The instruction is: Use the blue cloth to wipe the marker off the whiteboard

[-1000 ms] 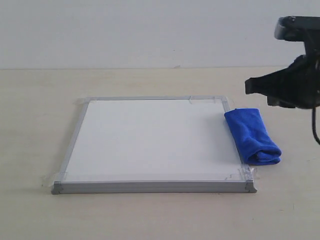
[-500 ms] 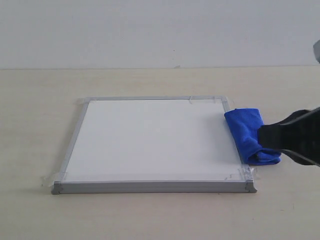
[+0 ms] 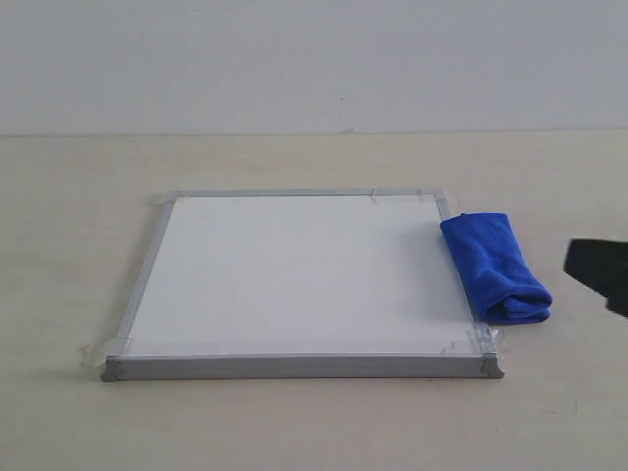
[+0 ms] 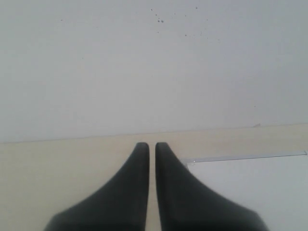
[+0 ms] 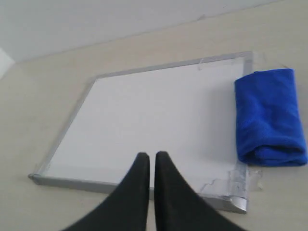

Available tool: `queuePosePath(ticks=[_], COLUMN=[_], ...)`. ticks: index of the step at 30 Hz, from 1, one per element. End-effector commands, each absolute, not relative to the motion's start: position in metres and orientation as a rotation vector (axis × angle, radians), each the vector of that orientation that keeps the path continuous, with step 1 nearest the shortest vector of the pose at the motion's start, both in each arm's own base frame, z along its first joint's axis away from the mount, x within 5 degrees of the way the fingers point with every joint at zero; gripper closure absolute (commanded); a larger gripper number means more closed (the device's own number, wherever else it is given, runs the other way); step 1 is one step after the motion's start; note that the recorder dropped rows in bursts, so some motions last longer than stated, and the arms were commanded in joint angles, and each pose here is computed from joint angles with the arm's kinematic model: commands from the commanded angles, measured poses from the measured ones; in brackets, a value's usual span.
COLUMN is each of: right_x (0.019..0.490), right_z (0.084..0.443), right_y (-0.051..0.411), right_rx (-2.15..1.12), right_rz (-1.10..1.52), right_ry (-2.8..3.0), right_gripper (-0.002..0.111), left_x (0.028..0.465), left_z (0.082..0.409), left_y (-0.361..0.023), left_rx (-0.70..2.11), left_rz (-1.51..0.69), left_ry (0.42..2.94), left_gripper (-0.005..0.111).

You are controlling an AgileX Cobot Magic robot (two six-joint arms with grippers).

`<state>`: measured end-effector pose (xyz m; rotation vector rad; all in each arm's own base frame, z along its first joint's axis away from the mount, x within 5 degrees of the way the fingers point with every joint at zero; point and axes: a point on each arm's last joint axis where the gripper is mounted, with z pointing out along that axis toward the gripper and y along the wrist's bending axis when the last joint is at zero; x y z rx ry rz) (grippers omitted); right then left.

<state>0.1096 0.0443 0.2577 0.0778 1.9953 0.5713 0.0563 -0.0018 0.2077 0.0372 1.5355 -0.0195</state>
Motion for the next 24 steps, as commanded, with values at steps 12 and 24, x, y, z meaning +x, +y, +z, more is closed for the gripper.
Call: queuePosePath(ticks=[12,24], right_x=[0.054,0.053], right_z=[0.19,0.184], right_y=[0.012,0.013], right_rx=[0.137,-0.014], right_rz=[0.402,0.28], right_ry=[1.755,1.81], right_gripper=[0.108,0.108], left_x=[0.056,0.056], left_z=[0.209,0.209], left_y=[-0.002,-0.002], left_rx=[0.03,0.03], left_rz=[-0.03,-0.03], left_ry=[1.535,1.535], left_gripper=[0.102,0.102])
